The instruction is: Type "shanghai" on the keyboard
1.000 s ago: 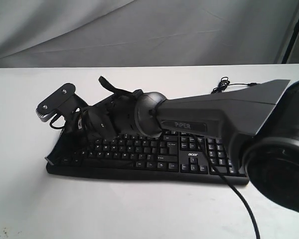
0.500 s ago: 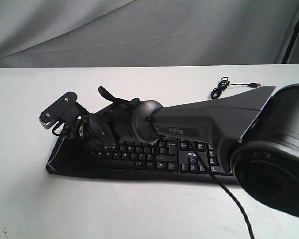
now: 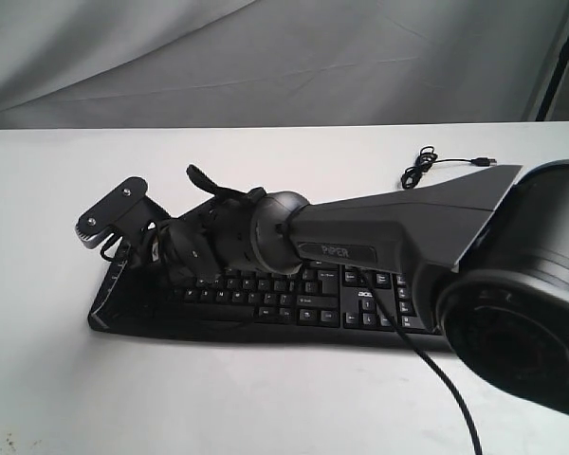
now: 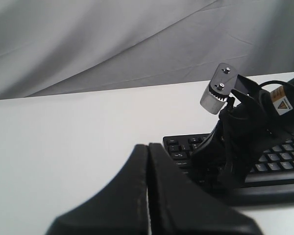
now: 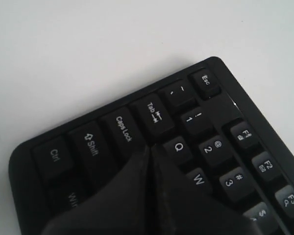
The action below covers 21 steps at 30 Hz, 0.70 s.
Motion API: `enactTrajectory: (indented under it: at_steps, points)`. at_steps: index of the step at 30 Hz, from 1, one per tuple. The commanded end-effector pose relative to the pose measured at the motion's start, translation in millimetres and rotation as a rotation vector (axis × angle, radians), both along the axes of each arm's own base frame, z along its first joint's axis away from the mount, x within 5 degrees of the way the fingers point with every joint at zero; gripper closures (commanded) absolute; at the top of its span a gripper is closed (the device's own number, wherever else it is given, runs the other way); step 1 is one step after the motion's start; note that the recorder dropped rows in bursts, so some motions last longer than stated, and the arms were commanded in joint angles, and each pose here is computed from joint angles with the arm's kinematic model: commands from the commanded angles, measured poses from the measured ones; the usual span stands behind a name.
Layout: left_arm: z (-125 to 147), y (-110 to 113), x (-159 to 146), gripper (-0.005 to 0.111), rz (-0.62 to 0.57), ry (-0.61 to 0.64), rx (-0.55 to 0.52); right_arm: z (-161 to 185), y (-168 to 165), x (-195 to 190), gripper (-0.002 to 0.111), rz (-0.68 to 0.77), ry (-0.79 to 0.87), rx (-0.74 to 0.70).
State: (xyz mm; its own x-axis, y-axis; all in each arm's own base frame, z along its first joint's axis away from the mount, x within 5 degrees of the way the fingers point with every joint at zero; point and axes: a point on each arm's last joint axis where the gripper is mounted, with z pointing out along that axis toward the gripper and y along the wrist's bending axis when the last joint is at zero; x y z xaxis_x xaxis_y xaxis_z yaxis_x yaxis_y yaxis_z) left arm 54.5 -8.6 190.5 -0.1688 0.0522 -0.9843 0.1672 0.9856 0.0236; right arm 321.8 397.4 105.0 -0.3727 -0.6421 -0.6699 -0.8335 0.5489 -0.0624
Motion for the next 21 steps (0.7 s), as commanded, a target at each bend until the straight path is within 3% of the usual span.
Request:
enactTrajectory:
  at_steps: [1, 11, 21]
  points:
    - [-1.0, -0.2, -0.1, 0.107, -0.003, -0.002, -0.002, 1.9, -0.2, -0.6, 0.108, 0.004, 0.008, -0.01]
    - [-1.0, -0.2, -0.1, 0.107, -0.003, -0.002, -0.002, 57.3, -19.0, -8.8, 0.108, 0.012, -0.021, -0.027]
    - [-1.0, -0.2, -0.1, 0.107, -0.003, -0.002, -0.002, 55.0, -104.1, -11.1, 0.108, -0.146, -0.014, 0.008]
